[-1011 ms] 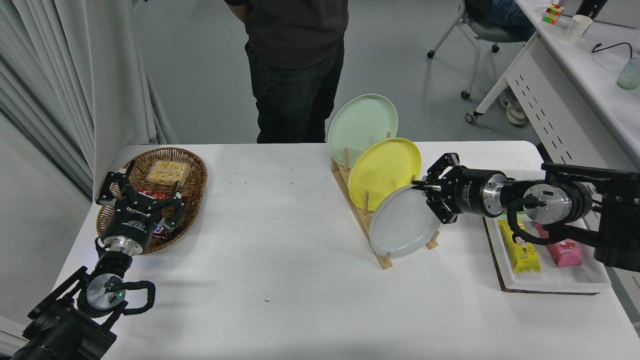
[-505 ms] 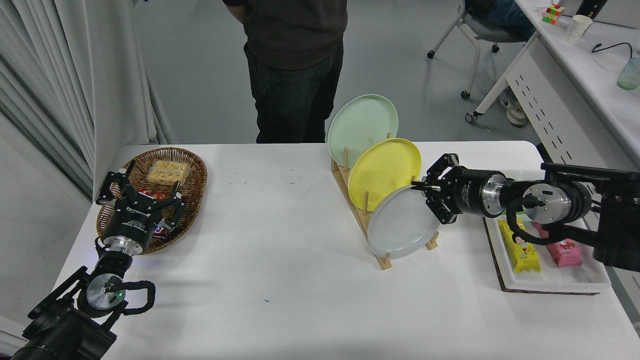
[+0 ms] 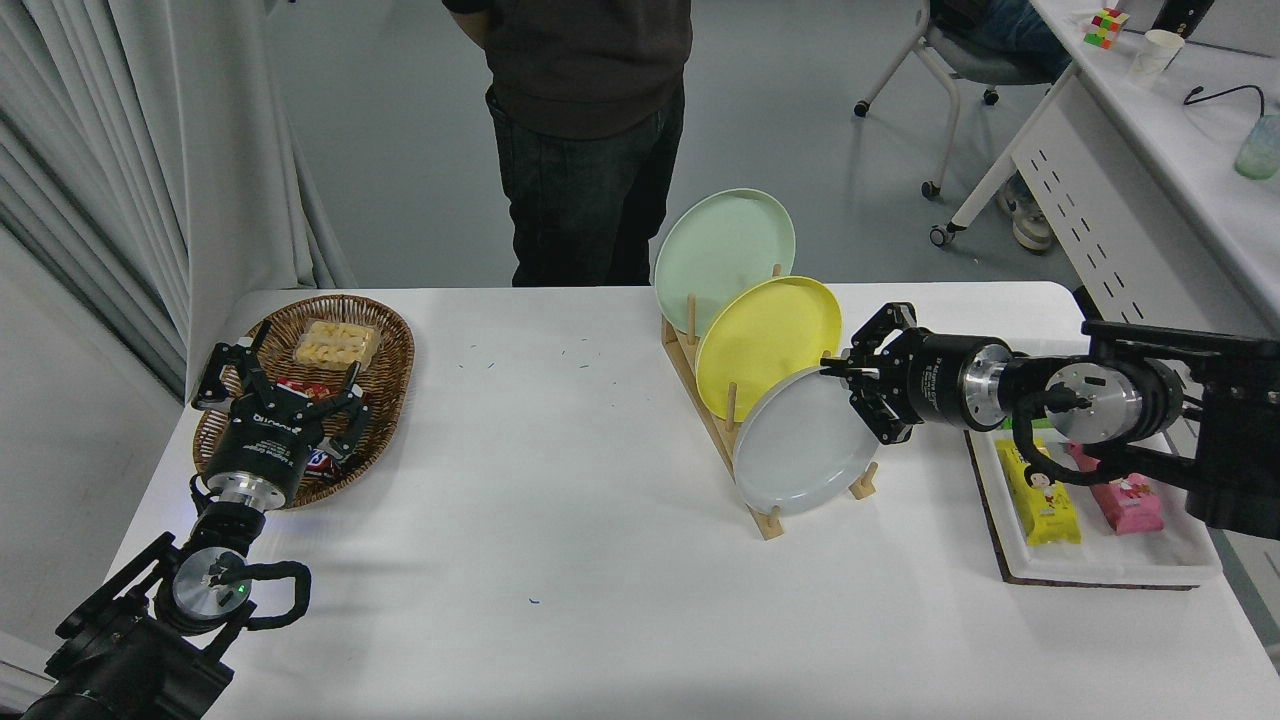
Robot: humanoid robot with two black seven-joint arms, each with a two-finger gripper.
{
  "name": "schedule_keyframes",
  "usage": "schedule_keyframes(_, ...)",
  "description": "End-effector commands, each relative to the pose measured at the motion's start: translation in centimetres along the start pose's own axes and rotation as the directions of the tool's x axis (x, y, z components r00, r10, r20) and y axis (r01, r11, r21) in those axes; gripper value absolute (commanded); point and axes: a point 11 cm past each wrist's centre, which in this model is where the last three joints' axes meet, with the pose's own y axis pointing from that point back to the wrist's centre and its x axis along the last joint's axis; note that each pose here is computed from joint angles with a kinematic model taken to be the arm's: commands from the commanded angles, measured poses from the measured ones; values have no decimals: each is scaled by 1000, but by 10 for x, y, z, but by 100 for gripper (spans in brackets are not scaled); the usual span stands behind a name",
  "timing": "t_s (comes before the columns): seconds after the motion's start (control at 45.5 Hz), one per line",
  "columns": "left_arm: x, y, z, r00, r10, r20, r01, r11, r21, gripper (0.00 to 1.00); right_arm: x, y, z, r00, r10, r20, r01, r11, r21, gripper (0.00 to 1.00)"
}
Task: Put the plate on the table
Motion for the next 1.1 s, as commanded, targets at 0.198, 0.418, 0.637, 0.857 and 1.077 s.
schedule_keyframes(0.198,0,0,0,1000,0,0,0,1000,0,98,-2,1,-3,1000,-10,2,10,1000,3,0)
schedule_keyframes(0.418,0,0,0,1000,1,0,-1,1000,0,98,-3,2,-8,1000,-16,-2,16,1000,11,0)
schedule_keyframes(0.637,0,0,0,1000,0,0,0,1000,0,98,-4,2,-10,1000,-18,-5,18,1000,14,0)
schedule_keyframes(0.857,0,0,0,1000,0,0,0,1000,0,98,-8,3,-13,1000,-30,2,29,999,26,0)
schedule_keyframes(1.077,0,0,0,1000,0,0,0,1000,0,98,-17,5,-24,998,-60,-14,60,997,44,0)
